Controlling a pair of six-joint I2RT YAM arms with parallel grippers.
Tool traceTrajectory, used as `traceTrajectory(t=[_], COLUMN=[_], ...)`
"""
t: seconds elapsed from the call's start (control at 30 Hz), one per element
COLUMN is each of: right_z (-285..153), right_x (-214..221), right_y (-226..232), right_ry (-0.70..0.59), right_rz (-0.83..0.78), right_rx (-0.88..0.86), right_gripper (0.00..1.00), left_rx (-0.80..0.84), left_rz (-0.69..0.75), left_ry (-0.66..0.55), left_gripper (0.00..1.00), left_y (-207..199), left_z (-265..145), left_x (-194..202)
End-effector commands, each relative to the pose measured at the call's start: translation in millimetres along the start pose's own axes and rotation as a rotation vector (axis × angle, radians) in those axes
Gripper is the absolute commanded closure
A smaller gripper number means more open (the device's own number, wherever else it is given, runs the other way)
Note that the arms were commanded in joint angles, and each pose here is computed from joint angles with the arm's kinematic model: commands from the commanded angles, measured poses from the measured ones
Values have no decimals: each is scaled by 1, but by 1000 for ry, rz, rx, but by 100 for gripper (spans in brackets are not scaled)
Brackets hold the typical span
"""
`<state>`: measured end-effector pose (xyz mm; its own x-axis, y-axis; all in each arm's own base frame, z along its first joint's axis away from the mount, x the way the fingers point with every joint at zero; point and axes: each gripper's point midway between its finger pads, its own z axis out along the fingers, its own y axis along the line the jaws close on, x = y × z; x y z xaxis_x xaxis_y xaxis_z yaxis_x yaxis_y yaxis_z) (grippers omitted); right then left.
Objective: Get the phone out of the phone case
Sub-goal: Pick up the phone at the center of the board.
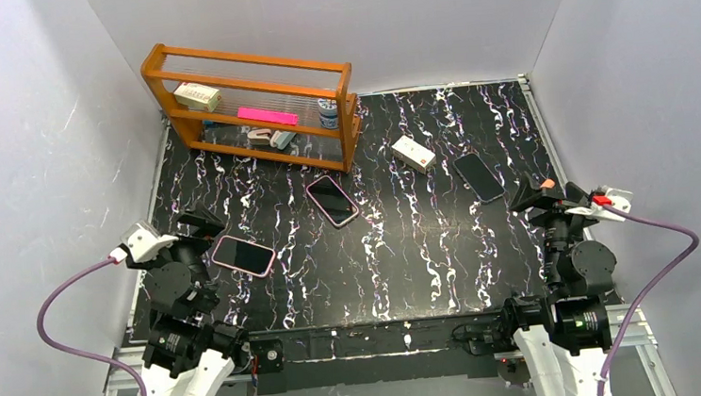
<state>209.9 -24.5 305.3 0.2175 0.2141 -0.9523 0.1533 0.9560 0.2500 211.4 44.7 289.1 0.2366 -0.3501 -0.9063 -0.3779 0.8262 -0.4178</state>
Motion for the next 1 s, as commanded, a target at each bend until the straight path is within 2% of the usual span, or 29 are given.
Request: traceTrajectory(t=[0.0, 0.17, 0.3, 0.4, 0.67, 0.77, 0.97], right_z=[-4, -6, -7, -8, -9, -10, -12], right_x=[-19, -20, -19, -19, -19, -19, -18], right_y=[1, 2, 5, 6, 12, 14, 17], right_ry=[-73, -80, -75, -76, -73, -75, -75], right_rz=[28, 33, 36, 37, 42, 43, 47], right_rx=[-1, -10, -23, -31, -65, -76, -96], right_gripper=[1, 1, 1, 1, 1, 1, 1], left_rx=[-6, -27, 78, 87, -40, -156, -393], left_rz=[-27, -29, -16, -3, 50, 14, 191], left_ry=[-6, -9, 1, 33, 258, 323, 533], left_gripper=[2, 2, 2, 2, 2, 2, 2], left_y=[-6, -4, -19, -21, -23, -13, 15], left_z=[3, 4, 0, 1, 15, 18, 13], left_x=[-10, -11, -10, -1, 54, 79, 135])
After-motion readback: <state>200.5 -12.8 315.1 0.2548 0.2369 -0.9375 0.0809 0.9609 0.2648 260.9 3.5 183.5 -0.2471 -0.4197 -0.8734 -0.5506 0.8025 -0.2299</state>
